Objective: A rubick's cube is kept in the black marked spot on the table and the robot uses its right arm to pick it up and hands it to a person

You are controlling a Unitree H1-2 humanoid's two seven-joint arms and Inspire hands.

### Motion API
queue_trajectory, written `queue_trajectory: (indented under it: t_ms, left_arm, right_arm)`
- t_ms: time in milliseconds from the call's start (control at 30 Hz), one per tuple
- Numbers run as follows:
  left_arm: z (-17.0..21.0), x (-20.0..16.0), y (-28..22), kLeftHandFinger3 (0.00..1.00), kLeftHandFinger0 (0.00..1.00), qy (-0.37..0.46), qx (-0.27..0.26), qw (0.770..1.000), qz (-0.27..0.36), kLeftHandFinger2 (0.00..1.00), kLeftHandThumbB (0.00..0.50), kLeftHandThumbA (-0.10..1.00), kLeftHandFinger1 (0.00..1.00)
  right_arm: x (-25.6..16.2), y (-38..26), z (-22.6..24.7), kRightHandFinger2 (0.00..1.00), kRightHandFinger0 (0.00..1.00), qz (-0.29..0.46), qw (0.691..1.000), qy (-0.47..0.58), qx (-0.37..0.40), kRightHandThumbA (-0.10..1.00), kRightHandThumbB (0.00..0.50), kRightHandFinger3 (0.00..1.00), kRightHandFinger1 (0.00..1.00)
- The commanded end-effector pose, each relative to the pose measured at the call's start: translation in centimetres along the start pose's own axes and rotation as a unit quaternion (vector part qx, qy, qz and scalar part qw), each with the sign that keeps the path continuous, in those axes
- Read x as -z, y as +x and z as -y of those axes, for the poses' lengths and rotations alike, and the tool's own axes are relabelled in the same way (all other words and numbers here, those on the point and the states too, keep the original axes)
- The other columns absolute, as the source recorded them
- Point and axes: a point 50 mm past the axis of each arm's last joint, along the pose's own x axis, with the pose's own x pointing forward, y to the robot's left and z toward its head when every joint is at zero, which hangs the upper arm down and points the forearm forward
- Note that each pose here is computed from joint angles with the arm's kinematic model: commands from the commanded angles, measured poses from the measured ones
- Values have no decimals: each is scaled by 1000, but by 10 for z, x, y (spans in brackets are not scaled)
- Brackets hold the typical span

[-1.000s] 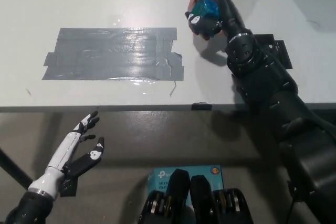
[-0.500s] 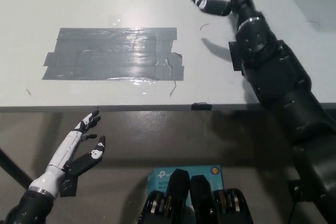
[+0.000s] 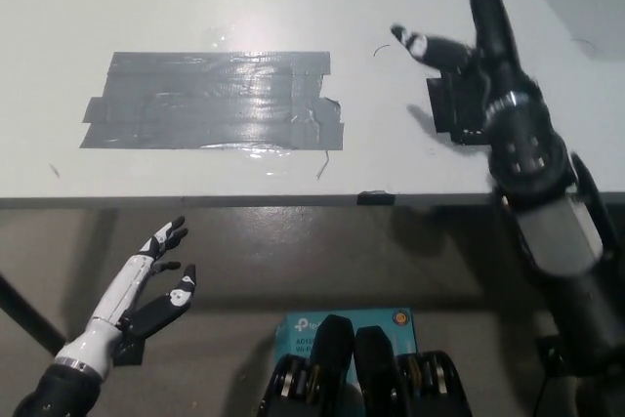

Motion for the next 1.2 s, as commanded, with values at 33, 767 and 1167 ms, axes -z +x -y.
queue_trajectory:
  t_ms: [33,767,1167]
  left_arm:
    - [-5,-6,-5,1000,882,11,-5,1000,29,1000,80,401,997]
    - [8,7,-22,1000,1000,-5,2,1000,1,1000,113,788,1000]
    - [11,11,-30,1000,1000,-2,-4,1000,-1,1000,187,1000,1000]
  right_arm:
    - [-95,-173,102,1000,1000,235,971,42,3,936,398,1000,1000]
    - [72,-230,42,1000,1000,-5,988,147,-53,1000,275,1000,1000]
    - [112,-233,20,1000,1000,-71,982,159,-73,1000,272,1000,1000]
